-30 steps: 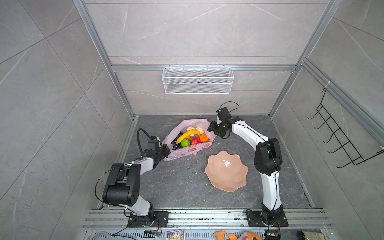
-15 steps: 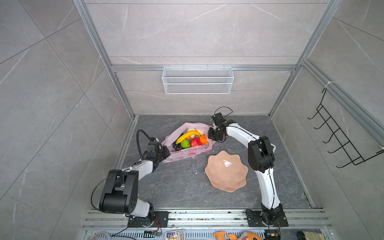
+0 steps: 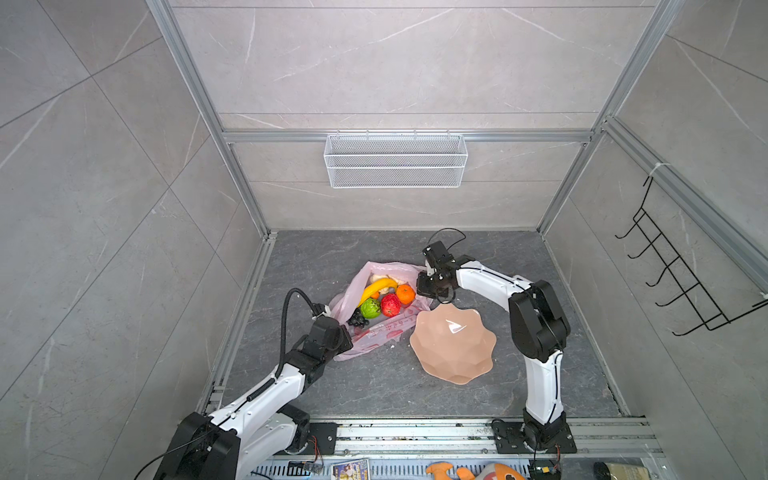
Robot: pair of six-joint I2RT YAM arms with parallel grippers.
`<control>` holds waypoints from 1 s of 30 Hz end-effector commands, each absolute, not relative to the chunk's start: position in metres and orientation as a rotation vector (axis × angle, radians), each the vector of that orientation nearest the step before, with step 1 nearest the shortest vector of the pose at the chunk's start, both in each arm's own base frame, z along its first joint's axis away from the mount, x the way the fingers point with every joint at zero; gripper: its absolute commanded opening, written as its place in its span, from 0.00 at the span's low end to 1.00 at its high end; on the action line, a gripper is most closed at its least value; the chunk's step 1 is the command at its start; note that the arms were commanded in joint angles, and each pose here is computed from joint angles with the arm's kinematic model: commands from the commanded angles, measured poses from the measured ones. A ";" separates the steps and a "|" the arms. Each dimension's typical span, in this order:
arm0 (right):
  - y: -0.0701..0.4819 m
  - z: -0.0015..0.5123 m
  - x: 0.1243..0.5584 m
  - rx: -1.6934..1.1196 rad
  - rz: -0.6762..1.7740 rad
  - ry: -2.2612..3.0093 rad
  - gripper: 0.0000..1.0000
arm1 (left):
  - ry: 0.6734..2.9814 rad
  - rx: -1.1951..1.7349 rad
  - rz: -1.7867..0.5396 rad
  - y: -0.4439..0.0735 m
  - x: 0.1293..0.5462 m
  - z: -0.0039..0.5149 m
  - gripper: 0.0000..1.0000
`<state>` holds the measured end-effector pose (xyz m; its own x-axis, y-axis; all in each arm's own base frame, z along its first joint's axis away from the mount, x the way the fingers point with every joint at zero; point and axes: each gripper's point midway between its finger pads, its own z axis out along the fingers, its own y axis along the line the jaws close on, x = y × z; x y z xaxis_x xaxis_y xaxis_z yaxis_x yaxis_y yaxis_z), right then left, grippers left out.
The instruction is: Take the fake fruits out of the plastic bag
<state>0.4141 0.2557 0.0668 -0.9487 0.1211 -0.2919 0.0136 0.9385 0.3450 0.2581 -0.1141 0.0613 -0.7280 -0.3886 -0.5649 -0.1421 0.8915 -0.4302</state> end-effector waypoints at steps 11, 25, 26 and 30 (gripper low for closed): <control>0.228 0.102 0.413 0.112 0.363 2.668 0.22 | 2.410 -0.240 -0.451 -0.158 0.250 0.058 0.10; 0.282 0.149 0.374 0.050 0.469 2.672 0.57 | 2.391 -0.262 -0.408 -0.150 0.249 0.057 0.18; 0.291 0.144 0.370 0.055 0.498 2.711 0.57 | 2.392 -0.264 -0.408 -0.150 0.249 0.056 0.18; 0.305 0.128 0.371 0.061 0.473 2.771 0.58 | 2.394 -0.264 -0.407 -0.150 0.248 0.056 0.18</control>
